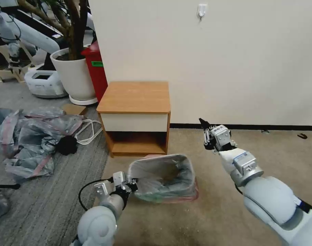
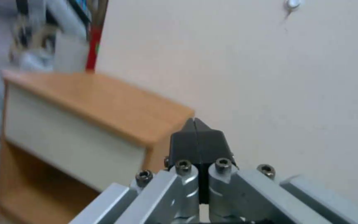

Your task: Pick up the garbage bag from the table and place it over the trash can.

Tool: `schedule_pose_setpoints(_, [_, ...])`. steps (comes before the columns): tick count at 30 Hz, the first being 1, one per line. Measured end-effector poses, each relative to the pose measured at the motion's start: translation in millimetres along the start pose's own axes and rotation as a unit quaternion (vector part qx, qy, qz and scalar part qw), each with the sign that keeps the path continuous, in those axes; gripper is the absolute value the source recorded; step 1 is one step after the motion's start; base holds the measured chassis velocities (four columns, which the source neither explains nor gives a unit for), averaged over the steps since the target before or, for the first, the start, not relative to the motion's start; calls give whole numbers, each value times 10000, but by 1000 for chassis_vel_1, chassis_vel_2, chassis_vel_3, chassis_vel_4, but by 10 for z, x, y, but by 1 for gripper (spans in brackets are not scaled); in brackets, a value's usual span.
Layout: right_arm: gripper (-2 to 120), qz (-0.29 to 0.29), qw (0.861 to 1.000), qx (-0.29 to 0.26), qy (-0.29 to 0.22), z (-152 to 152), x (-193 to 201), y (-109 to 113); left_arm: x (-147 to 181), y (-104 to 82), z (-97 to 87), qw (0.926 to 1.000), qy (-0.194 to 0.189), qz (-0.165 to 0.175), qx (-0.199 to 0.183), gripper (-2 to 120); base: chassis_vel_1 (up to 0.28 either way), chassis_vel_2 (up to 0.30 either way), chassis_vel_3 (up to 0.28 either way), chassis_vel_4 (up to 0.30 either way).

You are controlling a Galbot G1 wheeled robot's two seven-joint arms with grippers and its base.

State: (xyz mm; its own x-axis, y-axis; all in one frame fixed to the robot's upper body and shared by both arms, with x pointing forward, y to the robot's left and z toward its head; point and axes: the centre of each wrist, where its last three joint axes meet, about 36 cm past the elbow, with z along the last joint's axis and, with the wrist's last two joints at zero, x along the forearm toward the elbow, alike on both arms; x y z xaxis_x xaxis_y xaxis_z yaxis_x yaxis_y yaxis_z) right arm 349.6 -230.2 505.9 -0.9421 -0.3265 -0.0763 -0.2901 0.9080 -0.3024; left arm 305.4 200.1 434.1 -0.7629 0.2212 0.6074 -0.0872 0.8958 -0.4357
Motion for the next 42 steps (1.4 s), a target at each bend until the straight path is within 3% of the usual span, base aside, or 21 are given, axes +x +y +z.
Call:
schedule_pose_setpoints(1, [0,0,10000,0,0,0,0,0,0,0,0,10000,0,0,0,1,0,0,0,0])
schedule_pose_setpoints(5, [0,199,9956,-871,-296,142,-53,87,54,70,-50,10000,-20,-70,-5,1,0,0,0,0])
schedule_pose_setpoints(10, [2,443,9914,-1142,-458,277,-93,148,111,92,-73,10000,57,-74,26,1,0,0,0,0])
schedule_pose_setpoints(12, [14,573,9905,-1158,-478,369,-108,191,125,94,-115,9996,194,-148,155,1,0,0,0,0])
schedule_pose_setpoints(19, [33,662,9907,-1099,-449,461,-114,248,118,67,-205,9973,562,-292,380,1,0,0,0,0])
schedule_pose_setpoints(21, [45,670,9906,-1105,-444,477,-123,281,77,77,-229,9965,668,-421,284,1,0,0,0,0])
schedule_pose_setpoints(23, [48,668,9906,-1111,-440,482,-124,297,66,81,-236,9962,703,-453,234,1,0,0,0,0])
schedule_pose_setpoints(31, [82,692,9903,-1155,-348,541,-124,374,-48,80,-263,9923,1010,-711,-35,1,0,0,0,0])
schedule_pose_setpoints(33, [84,690,9903,-1154,-340,543,-125,375,-60,73,-267,9917,1053,-729,-51,1,0,0,0,0])
schedule_pose_setpoints(36, [98,686,9906,-1137,-327,547,-136,370,-105,53,-271,9894,1220,-782,-44,1,0,0,0,0])
schedule_pose_setpoints(42, [107,684,9908,-1124,-306,559,-135,368,-178,56,-248,9862,1420,-849,-109,1,0,0,0,0])
